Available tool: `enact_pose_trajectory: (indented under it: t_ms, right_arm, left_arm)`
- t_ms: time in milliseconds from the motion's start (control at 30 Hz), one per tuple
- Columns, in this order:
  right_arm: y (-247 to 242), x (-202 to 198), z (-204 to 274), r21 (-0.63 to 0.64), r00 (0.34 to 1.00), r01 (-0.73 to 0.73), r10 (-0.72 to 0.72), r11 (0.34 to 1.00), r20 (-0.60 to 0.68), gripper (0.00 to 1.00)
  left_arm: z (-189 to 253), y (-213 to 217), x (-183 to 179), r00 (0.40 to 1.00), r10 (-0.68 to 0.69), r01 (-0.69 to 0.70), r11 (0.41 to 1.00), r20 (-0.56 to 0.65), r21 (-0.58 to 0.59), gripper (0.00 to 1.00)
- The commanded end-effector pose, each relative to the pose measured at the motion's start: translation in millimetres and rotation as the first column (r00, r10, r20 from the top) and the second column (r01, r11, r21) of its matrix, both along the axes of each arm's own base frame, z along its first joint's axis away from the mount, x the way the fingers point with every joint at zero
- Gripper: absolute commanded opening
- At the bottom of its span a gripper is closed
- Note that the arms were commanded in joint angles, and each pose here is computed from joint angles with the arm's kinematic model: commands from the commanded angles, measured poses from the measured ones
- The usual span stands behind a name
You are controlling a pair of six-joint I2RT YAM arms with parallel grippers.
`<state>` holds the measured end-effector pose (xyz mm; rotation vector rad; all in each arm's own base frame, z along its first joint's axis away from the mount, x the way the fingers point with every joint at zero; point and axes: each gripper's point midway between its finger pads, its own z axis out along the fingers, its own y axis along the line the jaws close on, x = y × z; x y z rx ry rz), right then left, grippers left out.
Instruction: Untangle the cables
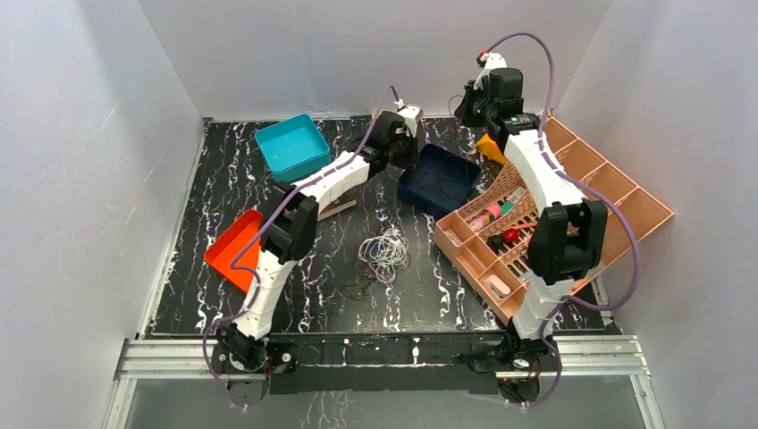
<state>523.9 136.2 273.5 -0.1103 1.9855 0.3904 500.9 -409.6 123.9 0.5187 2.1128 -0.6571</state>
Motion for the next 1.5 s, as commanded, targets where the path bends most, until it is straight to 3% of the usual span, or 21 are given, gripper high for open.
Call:
enact_pose_trajectory:
  t_ms: [0, 333, 667, 800, 1100, 1467]
  right_arm:
    - [14.5, 7.2, 6.7, 0.027, 0.997, -0.069, 0.068, 0.997, 0.049, 0.0]
    - [16.5, 11.7, -35.5, 0.037, 0.997, -0.065, 0.066, 0.997, -0.035, 0.0]
    - [18.6, 6.7, -48.2, 0.05, 0.995, -0.072, 0.075, 0.996, -0.062, 0.0]
    - [19.2, 4.1, -46.1, 0.055, 0.995, -0.076, 0.079, 0.996, -0.059, 0.0]
    - [14.6, -0.7, -47.0, 0.039, 0.996, -0.065, 0.067, 0.997, -0.062, 0.0]
    - [13.0, -4.3, -46.0, 0.029, 0.996, -0.064, 0.066, 0.998, -0.061, 0.0]
  left_arm:
    - [21.4, -10.3, 6.0, 0.998, -0.049, 0.05, 0.998, 0.035, -0.042, 0.0]
    - [-9.8, -23.3, 17.1, 0.998, -0.061, 0.061, 0.997, -0.005, -0.041, 0.0]
    - [-44.0, -24.5, 11.8, 0.995, -0.081, 0.081, 0.997, -0.056, -0.008, 0.01]
    - [-29.7, -22.5, 11.6, 0.996, -0.081, 0.08, 0.997, -0.032, -0.008, 0.1]
    - [24.7, -16.2, 12.8, 0.997, -0.06, 0.062, 0.998, 0.054, -0.028, 0.42]
    - [67.7, -1.6, 6.7, 0.993, -0.026, 0.03, 0.999, 0.114, -0.032, 0.5]
